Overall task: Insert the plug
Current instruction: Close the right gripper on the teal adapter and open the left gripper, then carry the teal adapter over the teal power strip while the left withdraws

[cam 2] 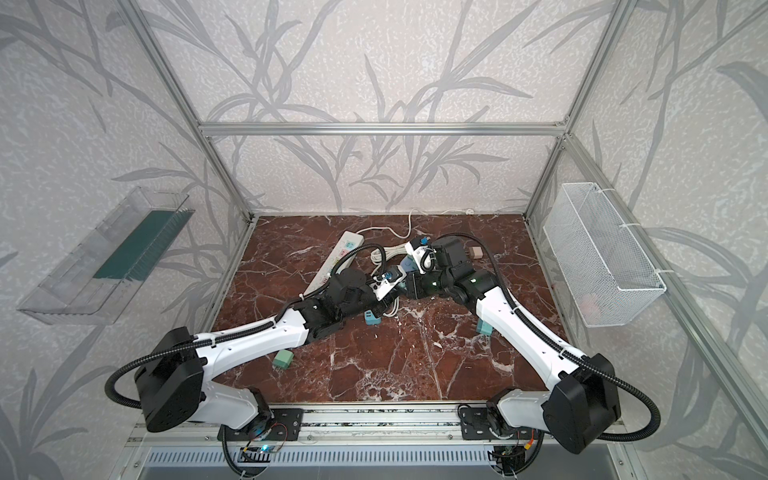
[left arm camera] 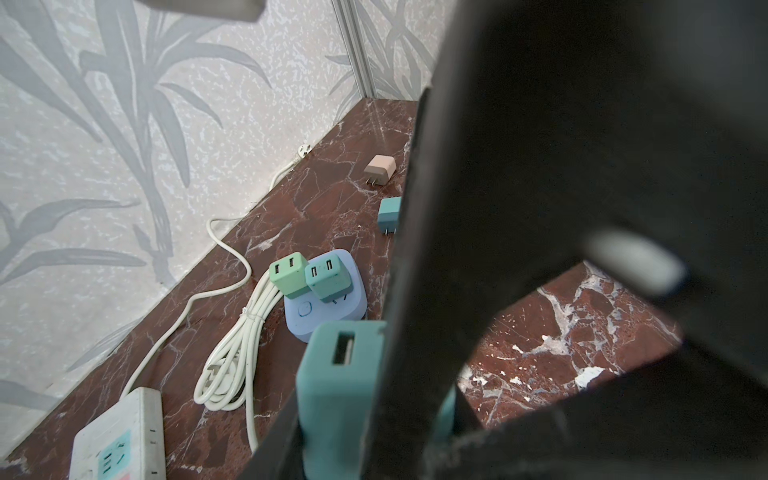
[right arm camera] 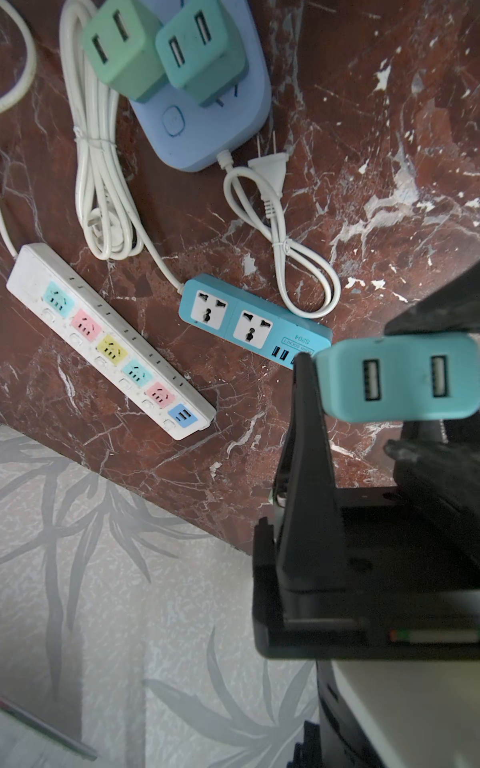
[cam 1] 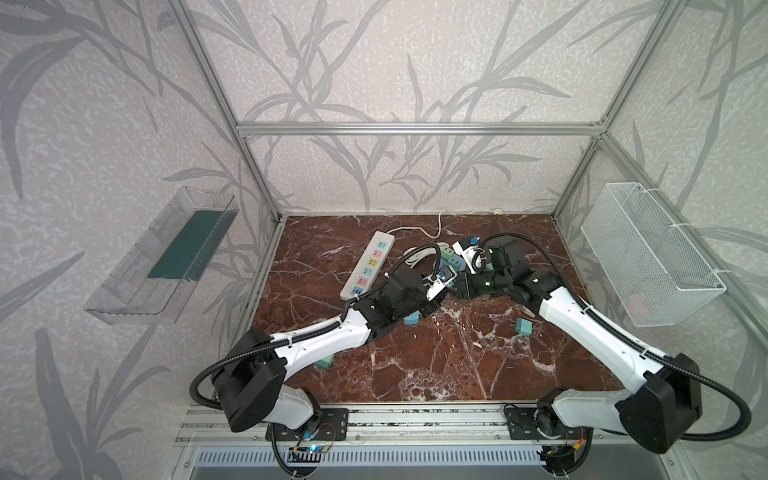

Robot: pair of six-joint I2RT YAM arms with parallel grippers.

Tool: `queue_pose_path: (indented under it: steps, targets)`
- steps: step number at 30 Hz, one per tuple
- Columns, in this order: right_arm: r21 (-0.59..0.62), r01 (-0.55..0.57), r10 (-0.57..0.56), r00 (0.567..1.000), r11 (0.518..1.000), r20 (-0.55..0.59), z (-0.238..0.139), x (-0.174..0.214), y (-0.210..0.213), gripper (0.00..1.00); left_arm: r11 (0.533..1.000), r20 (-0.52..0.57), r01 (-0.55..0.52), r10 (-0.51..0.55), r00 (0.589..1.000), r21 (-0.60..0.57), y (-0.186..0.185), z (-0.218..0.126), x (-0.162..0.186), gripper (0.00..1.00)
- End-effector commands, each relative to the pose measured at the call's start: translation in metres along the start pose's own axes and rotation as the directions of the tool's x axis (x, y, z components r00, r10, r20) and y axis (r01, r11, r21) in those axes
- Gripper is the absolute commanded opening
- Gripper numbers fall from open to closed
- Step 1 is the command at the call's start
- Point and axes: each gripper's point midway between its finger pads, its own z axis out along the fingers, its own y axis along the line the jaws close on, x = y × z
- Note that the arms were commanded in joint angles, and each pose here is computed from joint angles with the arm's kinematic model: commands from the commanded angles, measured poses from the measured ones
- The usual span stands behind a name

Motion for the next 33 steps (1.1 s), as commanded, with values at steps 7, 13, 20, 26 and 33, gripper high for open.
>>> queue_pose_path:
  steps: [7, 13, 20, 26, 33]
  targets:
    - [-0.093, 0.026, -0.021, 0.999, 0.995, 0.047, 0.003, -0.019, 0.020, 0.09, 0.998, 0.015, -0.045, 0.046, 0.999, -0.046, 0.006, -0.003, -0.002, 0.63]
    - [0.098, 0.026, -0.035, 0.996, 0.995, 0.087, 0.008, -0.033, -0.005, 0.08, 0.985, 0.035, 0.000, 0.006, 0.999, -0.175, 0.029, -0.032, -0.007, 0.86]
    - [0.219, 0.003, -0.034, 0.990, 0.976, 0.137, 0.043, -0.050, -0.014, 0.04, 0.783, 0.167, 0.256, -0.196, 0.966, -0.568, 0.108, -0.109, -0.020, 0.88]
    - [0.445, 0.026, -0.121, 0.974, 0.895, 0.189, 0.072, -0.055, -0.020, 0.03, 0.267, 0.390, 0.670, -0.643, 0.660, -0.693, 0.203, -0.181, 0.055, 0.86]
    - [0.554, -0.006, -0.088, 0.986, 0.833, 0.144, 0.109, -0.053, -0.049, 0.00, 0.204, 0.453, 0.821, -0.750, 0.482, -0.534, 0.200, -0.174, 0.069, 0.82]
